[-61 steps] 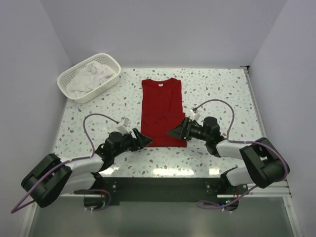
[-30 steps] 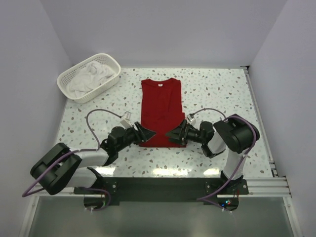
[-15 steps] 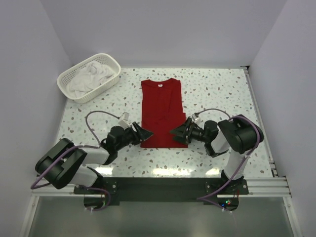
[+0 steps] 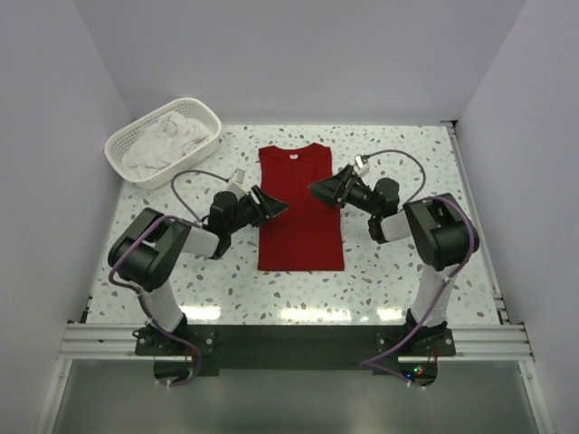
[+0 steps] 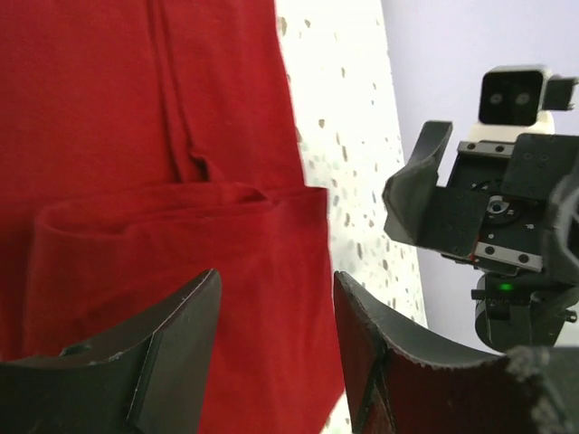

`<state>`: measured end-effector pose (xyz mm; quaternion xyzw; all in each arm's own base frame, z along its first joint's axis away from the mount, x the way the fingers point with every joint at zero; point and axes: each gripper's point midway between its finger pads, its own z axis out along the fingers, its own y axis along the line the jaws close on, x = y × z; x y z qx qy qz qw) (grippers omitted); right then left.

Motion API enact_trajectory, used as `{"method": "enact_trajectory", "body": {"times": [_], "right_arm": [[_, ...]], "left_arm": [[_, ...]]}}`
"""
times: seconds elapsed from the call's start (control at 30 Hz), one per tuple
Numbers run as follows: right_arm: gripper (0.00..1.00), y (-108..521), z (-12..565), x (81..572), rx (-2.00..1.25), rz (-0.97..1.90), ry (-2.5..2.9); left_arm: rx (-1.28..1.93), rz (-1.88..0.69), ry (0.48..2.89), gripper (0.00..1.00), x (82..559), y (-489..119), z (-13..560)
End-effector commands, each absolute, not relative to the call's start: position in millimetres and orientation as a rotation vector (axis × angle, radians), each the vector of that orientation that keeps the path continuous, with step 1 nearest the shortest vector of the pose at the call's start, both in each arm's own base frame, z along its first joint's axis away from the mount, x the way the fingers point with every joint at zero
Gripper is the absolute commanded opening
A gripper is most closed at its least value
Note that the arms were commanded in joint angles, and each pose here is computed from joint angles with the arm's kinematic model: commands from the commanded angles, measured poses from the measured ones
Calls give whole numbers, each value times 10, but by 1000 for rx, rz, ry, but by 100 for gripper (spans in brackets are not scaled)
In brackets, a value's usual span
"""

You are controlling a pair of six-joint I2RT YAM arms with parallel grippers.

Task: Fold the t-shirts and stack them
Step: Fold the tshirt

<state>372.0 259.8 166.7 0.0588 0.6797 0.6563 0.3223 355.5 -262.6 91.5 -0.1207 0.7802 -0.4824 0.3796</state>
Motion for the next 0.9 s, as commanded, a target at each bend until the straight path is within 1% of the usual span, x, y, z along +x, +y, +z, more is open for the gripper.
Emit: {"method": "enact_trajectory", "body": {"times": [0.0, 0.13, 0.3, 0.37, 0.5, 0.57, 0.6, 0.63, 0.7, 0.73, 0.8, 0.83, 0.87], "right_arm": [[80, 2487, 1470, 3961, 217, 1688, 1784], [80, 2372, 1022, 4085, 313, 1647, 1856], [79, 2201, 641, 4115, 407, 1576, 1942], [79, 2161, 611, 4121, 416, 1555, 1952], [79, 2145, 745, 4098, 389, 1527, 1964], [79, 2130, 802, 4078, 359, 1486, 1990], [80, 2129, 1003, 4076, 314, 1468, 1967], [80, 2120, 1062, 4068, 291, 1443, 1977], [80, 2066, 1213, 4024, 230, 1340, 2024], [80, 2034, 1230, 4006, 155, 1264, 2039], [81, 1915, 1177, 3916, 173, 1113, 2173], [81, 1873, 1329, 3865, 134, 1054, 2172], [81, 1828, 1261, 3734, 92, 968, 2259]], "left_arm": [[-243, -1256, 1910, 57, 3808, -2633, 1039], [-310, -1242, 1958, 56, 3907, -2533, 724], [-398, -1237, 1980, 55, 3910, -2373, 516], [-436, -1244, 1991, 55, 3883, -2331, 481], [-469, -1230, 2000, 55, 3784, -2247, 479], [-453, -1241, 1972, 55, 3795, -2239, 628], [-445, -1235, 1981, 55, 3802, -2244, 662], [-418, -1239, 1957, 56, 3826, -2255, 815], [-361, -1211, 1987, 59, 3851, -2277, 895], [-326, -1207, 1971, 61, 3855, -2287, 1050], [-286, -1161, 2014, 64, 3829, -2275, 1090], [-258, -1152, 1998, 65, 3810, -2272, 1244], [-230, -1101, 2012, 66, 3804, -2240, 1255]]}}
